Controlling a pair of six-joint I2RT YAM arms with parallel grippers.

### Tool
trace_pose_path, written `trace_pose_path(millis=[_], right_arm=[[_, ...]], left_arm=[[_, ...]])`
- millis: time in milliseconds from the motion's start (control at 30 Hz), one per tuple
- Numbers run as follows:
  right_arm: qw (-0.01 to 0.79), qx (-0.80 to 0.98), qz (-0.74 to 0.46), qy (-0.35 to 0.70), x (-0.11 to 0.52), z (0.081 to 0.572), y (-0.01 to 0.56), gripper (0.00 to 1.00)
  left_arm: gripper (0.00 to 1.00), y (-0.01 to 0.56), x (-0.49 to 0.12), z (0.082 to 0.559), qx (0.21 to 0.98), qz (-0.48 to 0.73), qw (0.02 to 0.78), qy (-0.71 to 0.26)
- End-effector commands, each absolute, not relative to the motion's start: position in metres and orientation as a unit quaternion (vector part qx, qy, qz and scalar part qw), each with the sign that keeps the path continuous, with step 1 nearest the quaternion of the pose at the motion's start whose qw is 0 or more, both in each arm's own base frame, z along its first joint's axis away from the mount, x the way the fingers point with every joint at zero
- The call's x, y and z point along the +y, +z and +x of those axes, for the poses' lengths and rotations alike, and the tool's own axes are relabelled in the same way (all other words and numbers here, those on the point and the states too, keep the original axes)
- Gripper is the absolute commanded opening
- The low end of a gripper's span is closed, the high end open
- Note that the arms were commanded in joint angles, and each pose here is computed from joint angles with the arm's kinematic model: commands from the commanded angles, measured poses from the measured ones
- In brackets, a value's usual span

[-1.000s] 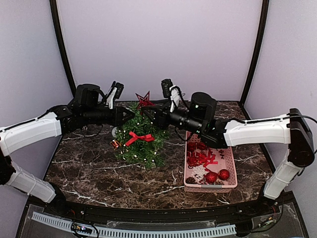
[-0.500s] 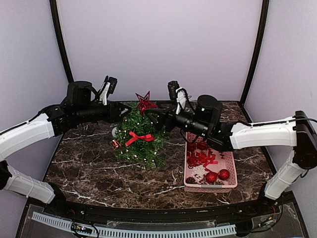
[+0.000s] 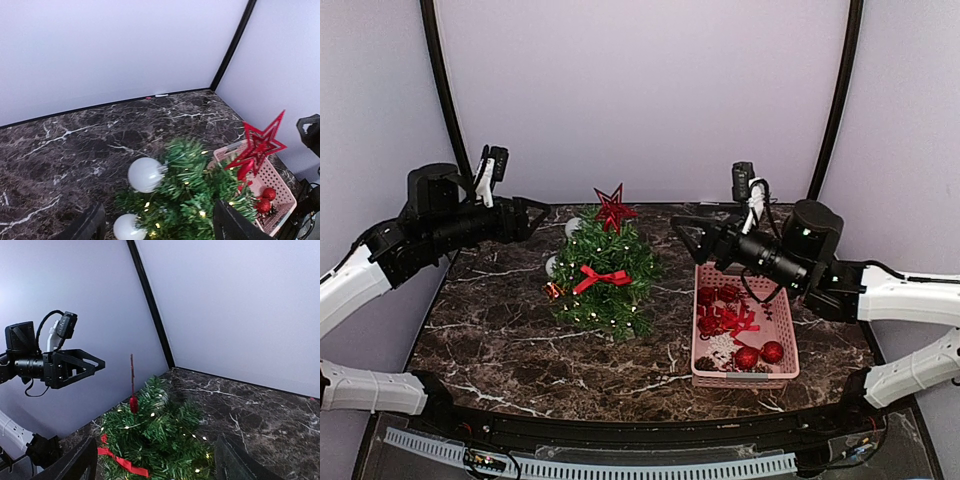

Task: Decorate the small christmas tree
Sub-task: Insert the ornament star at the top of the tree, then pick up the ornament deer from the bin.

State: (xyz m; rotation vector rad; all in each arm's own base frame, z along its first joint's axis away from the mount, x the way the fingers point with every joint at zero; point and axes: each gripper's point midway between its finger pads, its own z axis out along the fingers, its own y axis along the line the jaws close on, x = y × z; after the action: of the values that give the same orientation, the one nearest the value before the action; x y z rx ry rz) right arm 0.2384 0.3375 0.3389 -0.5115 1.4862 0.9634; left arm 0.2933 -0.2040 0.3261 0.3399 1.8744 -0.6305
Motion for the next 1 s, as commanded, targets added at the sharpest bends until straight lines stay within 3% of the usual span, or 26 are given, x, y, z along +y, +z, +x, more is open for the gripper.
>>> trace_pose_path(millis=[0,133,233,567,967], right_arm=[[0.559,0.742,-0.157,0.334,0.292,0.257,0.295,0.82],[0.485,0.832,-0.108,0.245,0.246,0.270,0.237,0.79],[0.415,0.882,-0.073,0.210,0.215,0.275,0.190,0.70],[0.270,0.932,-0.060,0.236,0.202,0.294,0.098,0.42],[0.218,0.949,-0.057,0.219,0.202,0.312,0.051,0.29]], left_arm=[[0.77,0.305,-0.168,0.297,0.824,0.100,0.507,-0.233],[0.77,0.290,-0.137,0.300,0.842,0.063,0.492,-0.211],[0.78,0.279,-0.118,0.298,0.849,0.036,0.488,-0.202],[0.75,0.246,-0.110,0.284,0.841,0.066,0.506,-0.181],[0.73,0.230,-0.111,0.273,0.842,0.087,0.500,-0.182]])
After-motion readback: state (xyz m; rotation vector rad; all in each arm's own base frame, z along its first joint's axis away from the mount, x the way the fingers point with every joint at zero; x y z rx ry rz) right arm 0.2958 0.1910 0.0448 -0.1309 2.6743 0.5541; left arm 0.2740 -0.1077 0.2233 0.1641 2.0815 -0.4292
